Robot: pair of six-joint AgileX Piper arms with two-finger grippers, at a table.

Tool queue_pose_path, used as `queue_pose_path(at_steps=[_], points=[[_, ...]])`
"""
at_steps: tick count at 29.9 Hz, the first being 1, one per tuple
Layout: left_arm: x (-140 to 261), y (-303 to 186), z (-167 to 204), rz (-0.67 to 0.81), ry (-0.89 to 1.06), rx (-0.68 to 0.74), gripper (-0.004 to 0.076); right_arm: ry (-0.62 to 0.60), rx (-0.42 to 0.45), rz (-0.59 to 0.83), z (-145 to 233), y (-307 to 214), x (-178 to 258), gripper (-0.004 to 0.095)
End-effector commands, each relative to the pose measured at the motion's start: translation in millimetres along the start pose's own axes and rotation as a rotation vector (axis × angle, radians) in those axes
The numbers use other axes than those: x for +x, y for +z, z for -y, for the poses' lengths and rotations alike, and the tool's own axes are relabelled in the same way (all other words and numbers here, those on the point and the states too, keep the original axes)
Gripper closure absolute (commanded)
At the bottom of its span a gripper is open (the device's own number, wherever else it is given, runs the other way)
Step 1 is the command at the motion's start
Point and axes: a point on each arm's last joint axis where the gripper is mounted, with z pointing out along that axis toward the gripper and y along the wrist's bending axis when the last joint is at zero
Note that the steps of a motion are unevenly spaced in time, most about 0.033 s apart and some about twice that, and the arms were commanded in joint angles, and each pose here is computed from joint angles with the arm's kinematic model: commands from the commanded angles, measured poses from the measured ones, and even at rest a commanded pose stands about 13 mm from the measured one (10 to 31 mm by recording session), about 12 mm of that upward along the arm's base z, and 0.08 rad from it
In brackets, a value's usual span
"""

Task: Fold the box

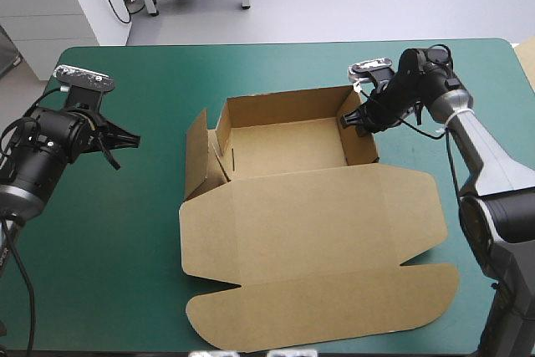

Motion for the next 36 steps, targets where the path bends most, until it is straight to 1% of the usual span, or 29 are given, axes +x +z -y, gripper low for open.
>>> queue_pose_path(at_steps=[1, 4, 7, 9, 11, 12, 13, 17, 20, 23, 28, 31, 33, 36], points=[[-7.8, -15.4, -5.6, 0.085, -0.014, -0.008, 0.0723, 0.000, -0.010, 0.067, -1.7, -13.9, -7.5, 0.0577], [-7.8, -15.4, -5.6, 0.085, -0.014, -0.008, 0.0723, 0.004, -0.019, 0.045, 0.0, -2.8, -7.8, 0.0578], [-7.8, -15.4, -5.5, 0.084, -0.016, -0.006, 0.0729, 0.008, -0.026, 0.023, 1.0, 3.8, -7.1, 0.0616], [-8.0, -15.4, -5.0, 0.087, -0.020, -0.001, 0.0731, 0.009, -0.027, 0.017, 1.3, 5.9, -7.0, 0.0700], [-8.0, -15.4, -3.2, 0.086, -0.036, 0.020, 0.0731, 0.015, -0.029, 0.017, 1.2, 5.9, -7.0, 0.0820], [-8.0, -15.6, -1.8, 0.086, -0.043, 0.031, 0.0731, 0.022, -0.029, 0.017, 1.2, 5.9, -7.0, 0.0909], [-8.0, -15.6, -0.7, 0.085, -0.054, 0.044, 0.0731, 0.033, -0.029, 0.017, 1.2, 5.9, -7.0, 0.0926], [-9.4, -15.8, 0.0, 0.100, -0.060, 0.053, 0.0731, 0.084, -0.032, 0.029, 0.0, 1.4, -7.3, 0.0923], [-10.5, -15.1, -3.1, 0.116, -0.085, 0.051, 0.0731, 0.099, -0.047, 0.074, -4.1, -11.7, -8.8, 0.0923], [-9.3, -12.7, -11.7, 0.117, -0.184, 0.068, 0.0731, 0.094, -0.042, 0.118, -8.5, -32.6, -7.7, 0.0923], [-3.8, -7.6, -34.9, 0.112, -0.352, 0.106, 0.0731, 0.131, -0.033, 0.208, -3.7, -73.0, -1.7, 0.0924], [-0.6, -6.5, -43.3, 0.110, -0.398, 0.178, 0.0731, 0.149, -0.045, 0.271, -3.4, -100.7, 5.3, 0.0924], [-2.0, -4.1, -43.5, 0.123, -0.451, 0.268, 0.0731, 0.153, -0.044, 0.314, -4.9, -119.7, 11.0, 0.0924], [-9.3, -1.6, -33.9, 0.156, -0.502, 0.430, 0.0731, 0.142, -0.032, 0.370, -9.9, -145.5, 19.3, 0.0924]])
